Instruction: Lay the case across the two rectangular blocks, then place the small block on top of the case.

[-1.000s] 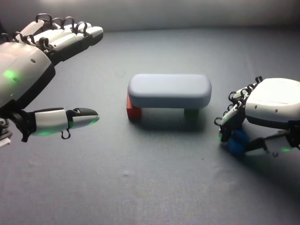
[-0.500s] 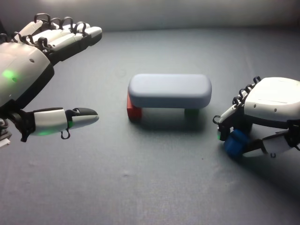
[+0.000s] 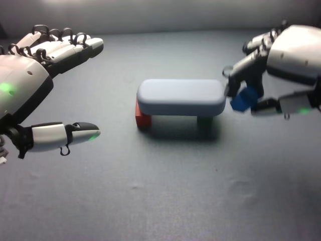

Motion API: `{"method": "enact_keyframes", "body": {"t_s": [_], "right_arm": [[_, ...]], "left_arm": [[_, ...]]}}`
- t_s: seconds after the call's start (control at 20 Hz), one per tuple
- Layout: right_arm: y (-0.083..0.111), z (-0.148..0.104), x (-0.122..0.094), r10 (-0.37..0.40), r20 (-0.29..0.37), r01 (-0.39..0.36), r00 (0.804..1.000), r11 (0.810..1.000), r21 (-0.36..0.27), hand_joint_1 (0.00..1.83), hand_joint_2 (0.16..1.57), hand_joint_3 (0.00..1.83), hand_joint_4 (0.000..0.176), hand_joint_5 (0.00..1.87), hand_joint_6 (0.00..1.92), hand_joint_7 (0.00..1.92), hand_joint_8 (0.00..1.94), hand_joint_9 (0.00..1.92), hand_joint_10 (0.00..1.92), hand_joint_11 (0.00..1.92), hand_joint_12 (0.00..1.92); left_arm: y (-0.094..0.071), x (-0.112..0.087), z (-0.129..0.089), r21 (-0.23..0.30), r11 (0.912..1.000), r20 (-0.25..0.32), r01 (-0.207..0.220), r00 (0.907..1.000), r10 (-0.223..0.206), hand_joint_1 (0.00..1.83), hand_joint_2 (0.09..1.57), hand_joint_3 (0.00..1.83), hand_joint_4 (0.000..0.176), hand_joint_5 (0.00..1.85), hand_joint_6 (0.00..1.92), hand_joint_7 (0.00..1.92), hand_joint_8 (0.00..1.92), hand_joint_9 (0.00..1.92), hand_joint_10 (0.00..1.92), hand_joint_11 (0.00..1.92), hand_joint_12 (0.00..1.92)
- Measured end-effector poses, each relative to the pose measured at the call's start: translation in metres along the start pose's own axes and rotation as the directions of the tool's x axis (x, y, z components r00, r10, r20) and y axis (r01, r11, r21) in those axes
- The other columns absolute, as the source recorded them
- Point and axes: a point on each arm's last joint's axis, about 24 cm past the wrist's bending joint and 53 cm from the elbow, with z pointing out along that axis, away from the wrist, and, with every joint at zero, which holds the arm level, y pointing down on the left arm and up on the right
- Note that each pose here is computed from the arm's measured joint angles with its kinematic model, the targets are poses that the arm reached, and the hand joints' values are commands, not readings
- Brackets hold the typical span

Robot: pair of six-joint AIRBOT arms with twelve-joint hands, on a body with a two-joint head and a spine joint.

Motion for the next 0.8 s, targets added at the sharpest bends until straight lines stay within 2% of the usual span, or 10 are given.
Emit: {"method": "enact_keyframes", "body": {"t_s": [0.05, 0.15, 0.25, 0.35, 0.5, 0.55, 0.6, 0.65, 0.7, 0.8], "right_arm": [[0.002, 0.006, -0.011, -0.004, 0.027, 0.004, 1.0, 1.0, -0.007, 1.28, 1.05, 0.0, 0.0, 1.09, 0.66, 1.19, 0.83, 1.09, 1.03, 0.93, 1.49], [0.005, 0.016, -0.02, -0.018, 0.043, 0.018, 0.999, 1.0, -0.015, 1.27, 1.02, 0.0, 0.0, 1.14, 0.65, 1.27, 0.62, 1.13, 0.74, 0.88, 1.29], [0.007, 0.029, -0.014, -0.047, 0.017, 0.047, 0.999, 0.999, -0.013, 1.27, 1.02, 0.0, 0.0, 1.14, 0.64, 1.29, 0.58, 1.19, 0.66, 0.9, 1.3], [0.01, 0.04, -0.008, -0.067, -0.002, 0.067, 0.998, 0.998, -0.015, 1.28, 1.01, 0.0, 0.0, 1.14, 0.66, 1.36, 0.42, 1.22, 0.53, 0.75, 1.31], [0.013, 0.054, 0.0, -0.096, -0.025, 0.095, 0.995, 0.995, -0.019, 1.27, 1.01, 0.0, 0.0, 1.13, 0.75, 1.42, 0.21, 1.28, 0.28, 0.88, 1.1], [0.012, 0.054, 0.0, -0.096, -0.026, 0.095, 0.995, 0.995, -0.016, 1.27, 1.01, 0.0, 0.0, 1.13, 0.75, 1.41, 0.23, 1.26, 0.22, 0.77, 1.09], [0.009, 0.057, 0.003, -0.099, -0.032, 0.099, 0.995, 0.995, -0.01, 1.27, 1.01, 0.0, 0.0, 1.13, 0.75, 1.41, 0.23, 1.26, 0.22, 0.77, 1.09], [0.003, 0.06, 0.007, -0.1, -0.043, 0.1, 0.994, 0.995, 0.01, 1.27, 1.0, 0.0, 0.018, 1.18, 0.66, 1.38, 0.3, 1.27, 0.2, 0.7, 1.22], [-0.001, 0.063, 0.009, -0.102, -0.05, 0.103, 0.994, 0.994, 0.022, 1.27, 0.99, 0.0, 0.014, 1.2, 0.62, 1.38, 0.31, 1.3, 0.24, 0.73, 1.28], [-0.005, 0.067, 0.014, -0.103, -0.061, 0.105, 0.993, 0.994, 0.036, 1.28, 0.99, 0.0, 0.0, 1.27, 0.41, 1.33, 0.5, 1.2, 0.66, 0.82, 1.44]], "left_arm": [[0.001, -0.001, 0.0, -0.004, 1.0, 0.003, 0.002, 1.0, -0.002, 0.91, 0.95, 0.0, 0.0, 0.32, 0.0, 0.29, 0.0, 0.29, 0.0, 0.0, 0.88], [0.001, -0.002, 0.0, -0.005, 1.0, 0.007, 0.003, 1.0, -0.003, 0.91, 0.95, 0.0, 0.0, 0.33, 0.0, 0.3, 0.0, 0.3, 0.0, 0.0, 0.96], [0.001, -0.001, 0.0, -0.003, 1.0, 0.004, 0.002, 1.0, -0.002, 0.91, 0.94, 0.0, 0.0, 0.33, 0.0, 0.3, 0.0, 0.31, 0.0, 0.0, 0.99], [0.001, -0.001, 0.0, -0.003, 1.0, 0.002, 0.002, 1.0, -0.002, 0.93, 0.94, 0.0, 0.0, 0.32, 0.0, 0.3, 0.0, 0.31, 0.0, 0.0, 0.92], [0.002, -0.001, 0.0, -0.005, 1.0, 0.004, 0.002, 1.0, -0.002, 0.95, 0.94, 0.0, 0.0, 0.32, 0.0, 0.32, 0.01, 0.33, 0.01, 0.0, 0.94], [0.001, -0.001, 0.0, -0.005, 1.0, 0.003, 0.002, 1.0, -0.002, 0.94, 0.94, 0.0, 0.0, 0.33, 0.0, 0.32, 0.0, 0.32, 0.01, 0.0, 0.96], [0.002, -0.001, 0.0, -0.005, 1.0, 0.003, 0.002, 1.0, -0.002, 0.94, 0.94, 0.0, 0.0, 0.33, 0.0, 0.32, 0.0, 0.32, 0.01, 0.0, 0.96], [0.002, -0.001, 0.0, -0.005, 1.0, 0.004, 0.001, 1.0, -0.001, 0.93, 0.94, 0.0, 0.0, 0.33, 0.0, 0.32, 0.0, 0.32, 0.0, 0.0, 0.96], [0.002, -0.001, 0.0, -0.006, 1.0, 0.004, 0.003, 1.0, -0.003, 0.93, 0.94, 0.0, 0.0, 0.33, 0.0, 0.32, 0.0, 0.32, 0.0, 0.0, 0.96], [0.002, -0.001, 0.0, -0.006, 1.0, 0.004, 0.003, 1.0, -0.003, 0.92, 0.94, 0.0, 0.0, 0.32, 0.0, 0.33, 0.0, 0.33, 0.01, 0.0, 0.96]]}}
